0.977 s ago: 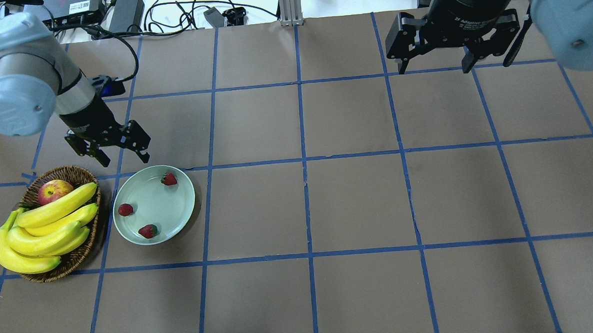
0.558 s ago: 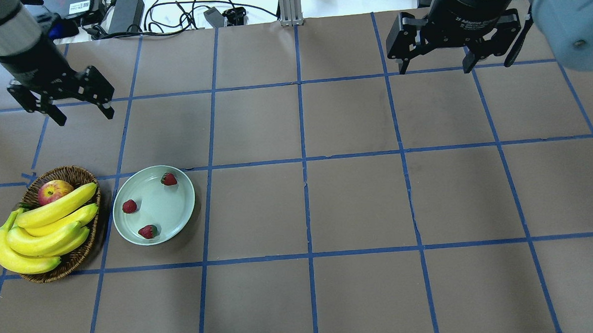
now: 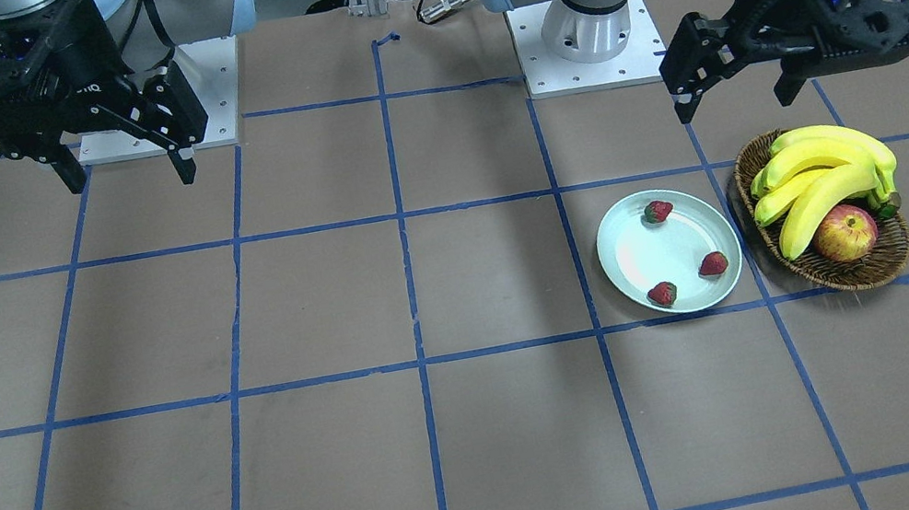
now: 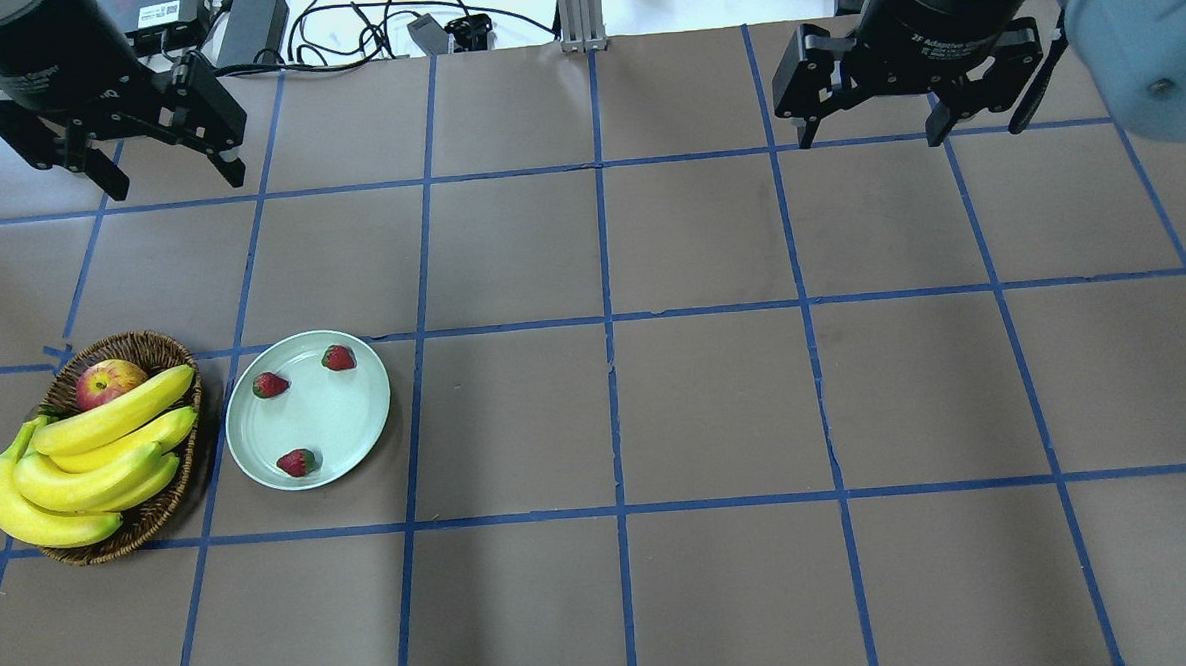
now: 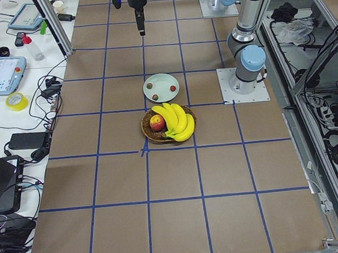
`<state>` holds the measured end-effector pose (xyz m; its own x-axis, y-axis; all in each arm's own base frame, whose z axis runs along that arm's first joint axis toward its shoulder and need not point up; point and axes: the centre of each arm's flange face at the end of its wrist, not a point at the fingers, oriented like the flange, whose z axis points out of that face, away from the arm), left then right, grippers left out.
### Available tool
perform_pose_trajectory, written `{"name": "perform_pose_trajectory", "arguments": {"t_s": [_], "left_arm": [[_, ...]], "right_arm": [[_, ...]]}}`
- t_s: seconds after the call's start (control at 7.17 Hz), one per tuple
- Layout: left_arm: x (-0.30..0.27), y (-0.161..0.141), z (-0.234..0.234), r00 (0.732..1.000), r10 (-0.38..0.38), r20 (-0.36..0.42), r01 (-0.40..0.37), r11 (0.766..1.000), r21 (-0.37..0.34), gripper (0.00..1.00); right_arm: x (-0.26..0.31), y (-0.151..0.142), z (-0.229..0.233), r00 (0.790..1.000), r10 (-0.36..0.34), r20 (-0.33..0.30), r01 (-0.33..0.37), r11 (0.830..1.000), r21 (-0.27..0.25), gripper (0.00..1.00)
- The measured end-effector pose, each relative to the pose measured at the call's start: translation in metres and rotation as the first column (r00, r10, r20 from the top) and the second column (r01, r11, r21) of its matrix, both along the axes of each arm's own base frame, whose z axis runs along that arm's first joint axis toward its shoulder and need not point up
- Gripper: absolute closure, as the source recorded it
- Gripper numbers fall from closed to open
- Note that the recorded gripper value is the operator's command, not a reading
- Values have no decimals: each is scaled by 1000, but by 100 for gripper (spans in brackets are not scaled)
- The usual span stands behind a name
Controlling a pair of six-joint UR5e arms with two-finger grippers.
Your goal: Collect all strawberries into plate
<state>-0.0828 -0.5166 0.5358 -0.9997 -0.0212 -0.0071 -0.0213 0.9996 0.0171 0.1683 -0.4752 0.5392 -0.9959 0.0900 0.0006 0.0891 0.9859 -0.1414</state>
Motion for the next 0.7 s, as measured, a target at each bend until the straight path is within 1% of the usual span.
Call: {"name": "perform_pose_trajectory", "arguments": {"t_s": [0.28, 0.7], "left_arm": [[-33, 11, 3, 999, -46, -5, 45, 999, -19, 0], [-44, 24, 12, 998, -64, -25, 63, 997, -41, 0]], "right_arm": [[0, 0, 0, 1000, 0, 2, 0, 1000, 0, 0], [0, 0, 0, 1000, 0, 0, 0, 1000, 1, 0]]}}
